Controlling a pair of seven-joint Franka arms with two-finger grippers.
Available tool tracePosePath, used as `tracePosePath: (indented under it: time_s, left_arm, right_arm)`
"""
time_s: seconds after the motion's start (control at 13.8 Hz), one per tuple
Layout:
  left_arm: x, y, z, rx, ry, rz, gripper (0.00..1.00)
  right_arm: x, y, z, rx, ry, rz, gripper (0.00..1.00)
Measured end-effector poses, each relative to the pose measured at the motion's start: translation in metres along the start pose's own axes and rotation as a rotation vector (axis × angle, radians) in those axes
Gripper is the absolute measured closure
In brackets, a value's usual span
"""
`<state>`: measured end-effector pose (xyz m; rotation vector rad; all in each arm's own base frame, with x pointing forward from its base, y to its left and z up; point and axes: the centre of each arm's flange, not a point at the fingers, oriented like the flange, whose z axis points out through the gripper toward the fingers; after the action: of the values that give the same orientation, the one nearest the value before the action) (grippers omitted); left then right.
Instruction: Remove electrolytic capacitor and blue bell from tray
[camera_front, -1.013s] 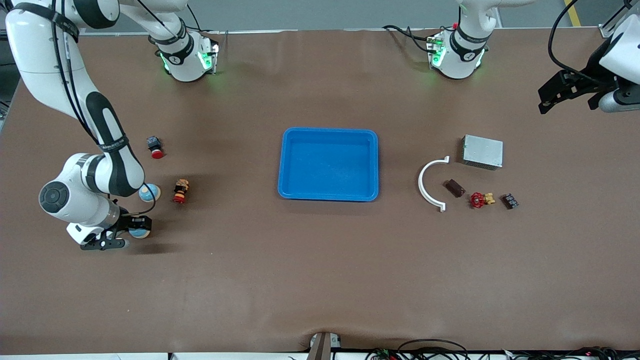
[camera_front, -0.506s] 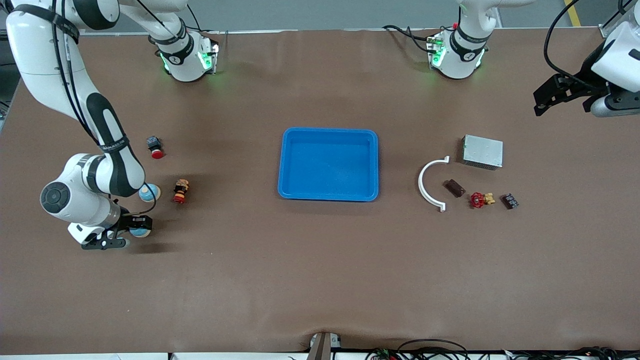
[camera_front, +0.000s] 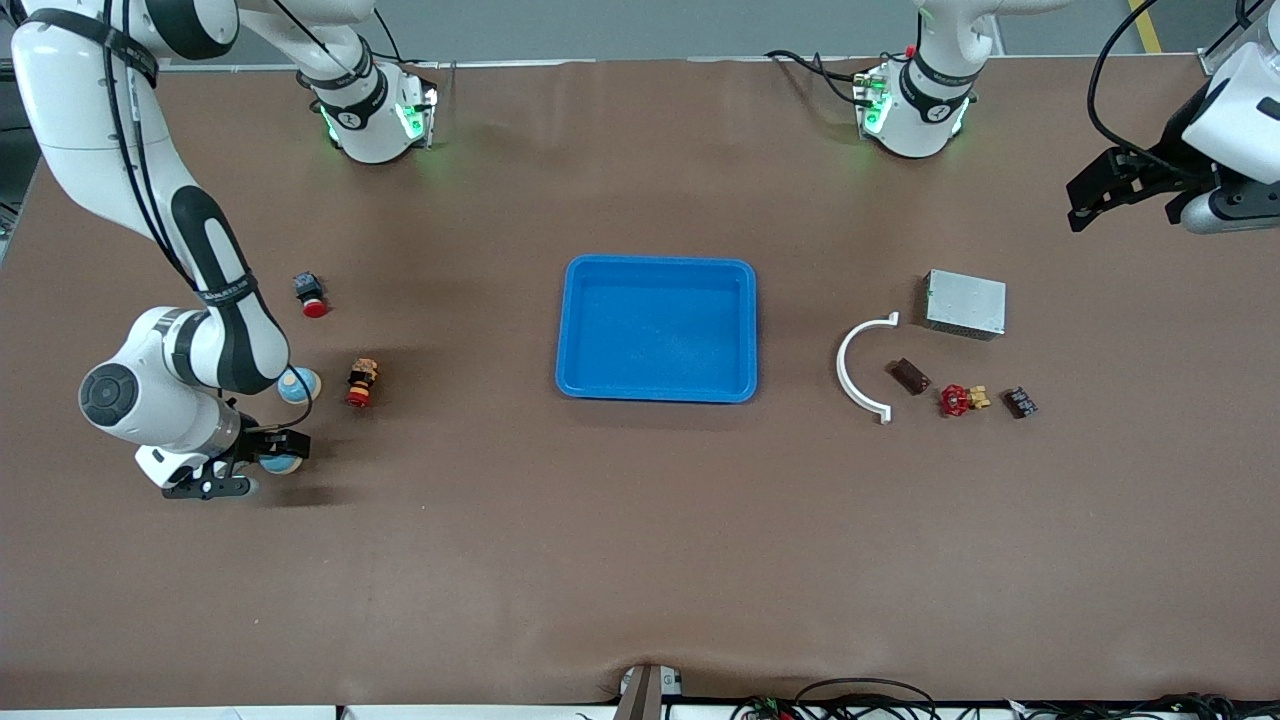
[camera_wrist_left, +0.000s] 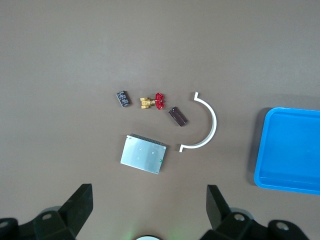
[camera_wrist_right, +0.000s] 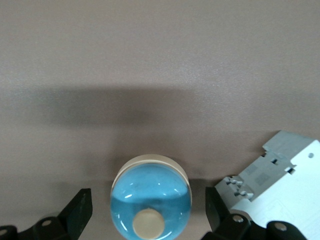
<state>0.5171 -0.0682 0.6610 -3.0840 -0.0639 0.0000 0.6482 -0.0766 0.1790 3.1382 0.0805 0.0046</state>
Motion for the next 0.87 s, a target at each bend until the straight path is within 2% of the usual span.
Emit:
tracePosePath:
  time_s: [0.22, 0.51, 0.87]
  left_arm:
    - [-0.001, 0.000, 0.000, 0.001, -0.003, 0.000, 0.00]
    - [-0.001, 0.000, 0.000, 0.000, -0.002, 0.000, 0.00]
    - [-0.001, 0.001, -0.001, 0.000, -0.001, 0.002, 0.00]
  right_arm:
    - [0.002, -0.006, -0.006, 0.011, -0.021, -0.008, 0.00]
    - [0.009, -0.008, -0.062, 0.031, -0.078, -0.013, 0.00]
    - [0.005, -0.005, -0.144, 0.033, -0.046, -0.008, 0.00]
